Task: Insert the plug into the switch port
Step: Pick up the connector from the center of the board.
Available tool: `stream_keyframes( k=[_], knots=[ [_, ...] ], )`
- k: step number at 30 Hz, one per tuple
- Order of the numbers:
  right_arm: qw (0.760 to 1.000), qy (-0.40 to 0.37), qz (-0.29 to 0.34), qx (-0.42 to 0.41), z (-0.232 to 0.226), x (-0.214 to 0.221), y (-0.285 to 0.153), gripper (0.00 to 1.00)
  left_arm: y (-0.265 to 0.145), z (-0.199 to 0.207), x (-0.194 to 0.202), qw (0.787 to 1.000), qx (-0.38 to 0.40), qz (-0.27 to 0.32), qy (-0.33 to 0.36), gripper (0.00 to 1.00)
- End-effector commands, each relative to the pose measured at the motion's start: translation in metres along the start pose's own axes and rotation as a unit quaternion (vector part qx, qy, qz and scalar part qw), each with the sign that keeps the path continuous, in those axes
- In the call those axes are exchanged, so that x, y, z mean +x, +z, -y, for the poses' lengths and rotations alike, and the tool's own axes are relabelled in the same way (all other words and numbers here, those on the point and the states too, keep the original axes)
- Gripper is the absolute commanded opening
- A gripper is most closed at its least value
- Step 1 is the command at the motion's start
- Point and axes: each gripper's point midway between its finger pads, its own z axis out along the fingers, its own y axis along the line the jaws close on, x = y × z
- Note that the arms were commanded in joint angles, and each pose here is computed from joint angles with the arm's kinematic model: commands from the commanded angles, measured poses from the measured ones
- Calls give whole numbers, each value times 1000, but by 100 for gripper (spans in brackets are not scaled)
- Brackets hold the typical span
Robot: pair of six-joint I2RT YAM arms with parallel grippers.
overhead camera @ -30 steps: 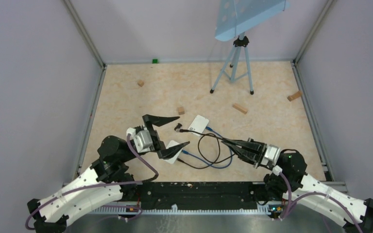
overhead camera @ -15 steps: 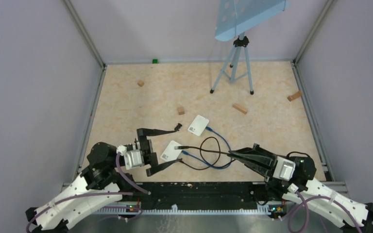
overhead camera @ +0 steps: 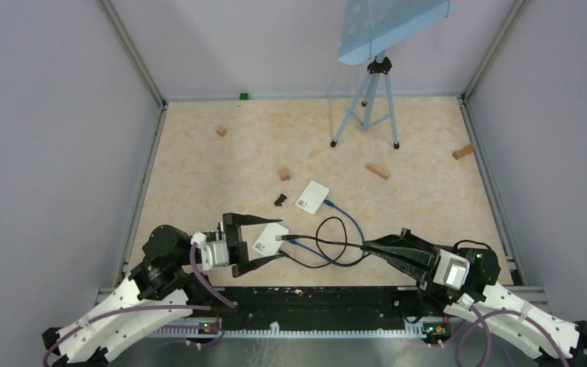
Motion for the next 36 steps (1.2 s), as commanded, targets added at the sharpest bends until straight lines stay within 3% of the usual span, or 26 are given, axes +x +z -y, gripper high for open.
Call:
stream_keyframes(
  k=[1, 7, 12, 15, 18, 22, 29, 32, 36],
  knots=[
    [999, -25, 31, -7, 3, -21, 2, 0, 6, 6, -2, 1000, 23, 10, -11, 70],
    [999, -21, 26, -10, 2, -19, 2, 0, 12, 12, -2, 999, 48, 12, -22, 48],
    [999, -20, 23, -11, 1, -18, 2, 0, 13, 12, -2, 998, 52, 10, -26, 37],
    [1000, -18, 18, -12, 0, -16, 1, 0, 13, 10, -4, 998, 47, 11, -26, 38],
    [1000, -19, 16, -12, 0, -14, 1, 0, 12, 10, -6, 999, 44, 13, -26, 46],
    [1000, -18, 14, -11, 0, -13, 1, 0, 12, 9, -7, 999, 42, 14, -26, 45],
    [1000, -11, -5, -15, -1, -6, 0, 0, 12, 6, -6, 999, 35, 7, -29, 23],
    [1000, -9, -24, -15, -1, 1, -1, 0, 12, -4, -5, 999, 5, -3, -45, 8],
    [998, -6, -61, -5, 3, 14, -4, 4, 12, -19, 1, 996, -40, -24, -77, 0]
  ],
)
